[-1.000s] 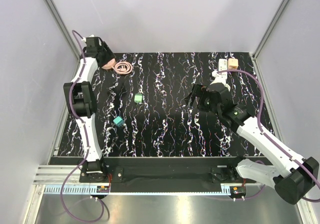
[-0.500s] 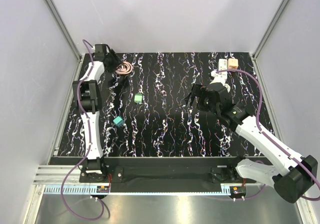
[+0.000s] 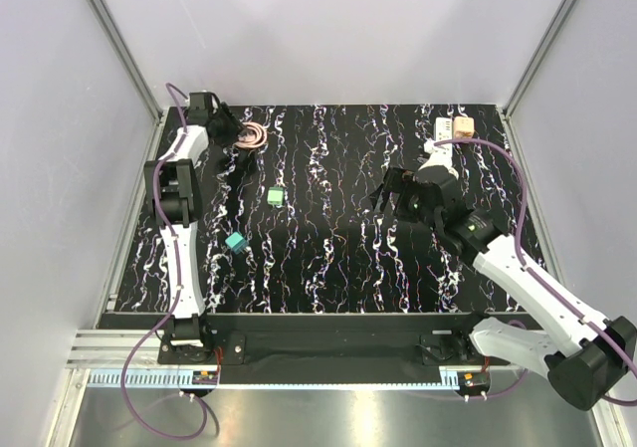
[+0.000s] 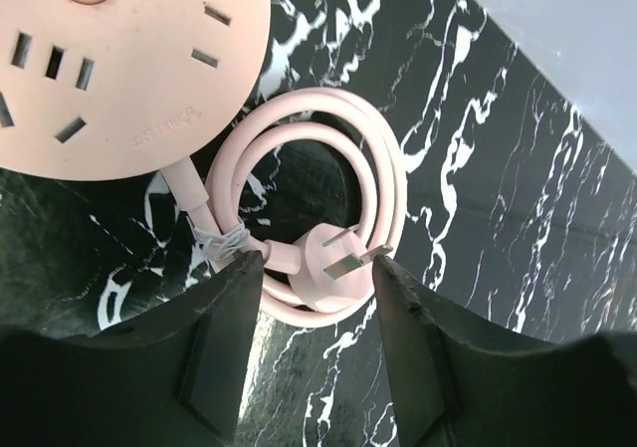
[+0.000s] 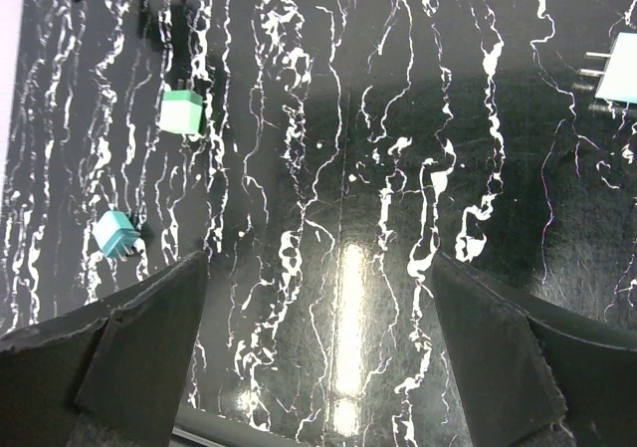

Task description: Insert the plug

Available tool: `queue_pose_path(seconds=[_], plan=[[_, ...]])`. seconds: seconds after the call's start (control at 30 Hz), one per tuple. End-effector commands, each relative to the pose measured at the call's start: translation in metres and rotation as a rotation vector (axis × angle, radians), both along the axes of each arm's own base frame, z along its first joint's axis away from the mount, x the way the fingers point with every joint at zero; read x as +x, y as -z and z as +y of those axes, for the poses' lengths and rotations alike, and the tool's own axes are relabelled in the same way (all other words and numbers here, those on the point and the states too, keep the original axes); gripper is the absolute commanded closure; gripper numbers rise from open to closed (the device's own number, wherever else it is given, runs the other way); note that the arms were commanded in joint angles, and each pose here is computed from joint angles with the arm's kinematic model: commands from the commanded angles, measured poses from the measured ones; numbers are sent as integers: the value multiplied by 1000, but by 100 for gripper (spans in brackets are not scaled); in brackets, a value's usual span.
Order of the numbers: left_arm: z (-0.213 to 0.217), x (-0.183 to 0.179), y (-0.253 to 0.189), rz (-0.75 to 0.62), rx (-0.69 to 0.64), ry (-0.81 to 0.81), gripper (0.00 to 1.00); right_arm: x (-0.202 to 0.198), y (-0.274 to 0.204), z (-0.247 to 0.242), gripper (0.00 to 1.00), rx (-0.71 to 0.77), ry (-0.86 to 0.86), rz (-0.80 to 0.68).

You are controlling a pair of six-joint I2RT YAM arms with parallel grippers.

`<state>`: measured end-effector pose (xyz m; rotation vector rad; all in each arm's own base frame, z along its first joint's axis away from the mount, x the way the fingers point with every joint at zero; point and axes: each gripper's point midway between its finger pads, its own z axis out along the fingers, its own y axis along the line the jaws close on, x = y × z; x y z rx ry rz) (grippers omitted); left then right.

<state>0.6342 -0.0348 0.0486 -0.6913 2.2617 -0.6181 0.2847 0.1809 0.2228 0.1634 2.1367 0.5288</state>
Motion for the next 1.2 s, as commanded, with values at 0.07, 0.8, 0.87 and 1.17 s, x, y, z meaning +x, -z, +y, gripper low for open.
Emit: queue_pose_path(seconds=[0.07, 0.8, 0.87, 1.17], plan=[[-39, -53, 15, 138, 9, 129, 46, -7, -24, -1, 0, 62, -5, -51], [-63, -168, 10, 285, 184, 127, 48, -59, -41, 11, 0, 246, -144, 5], [-69, -175, -4, 251, 221, 164, 43, -64, -44, 13, 0, 260, -167, 4], [-84, -197, -68, 122, 543, 293, 19, -71, -38, 15, 0, 266, -189, 33]])
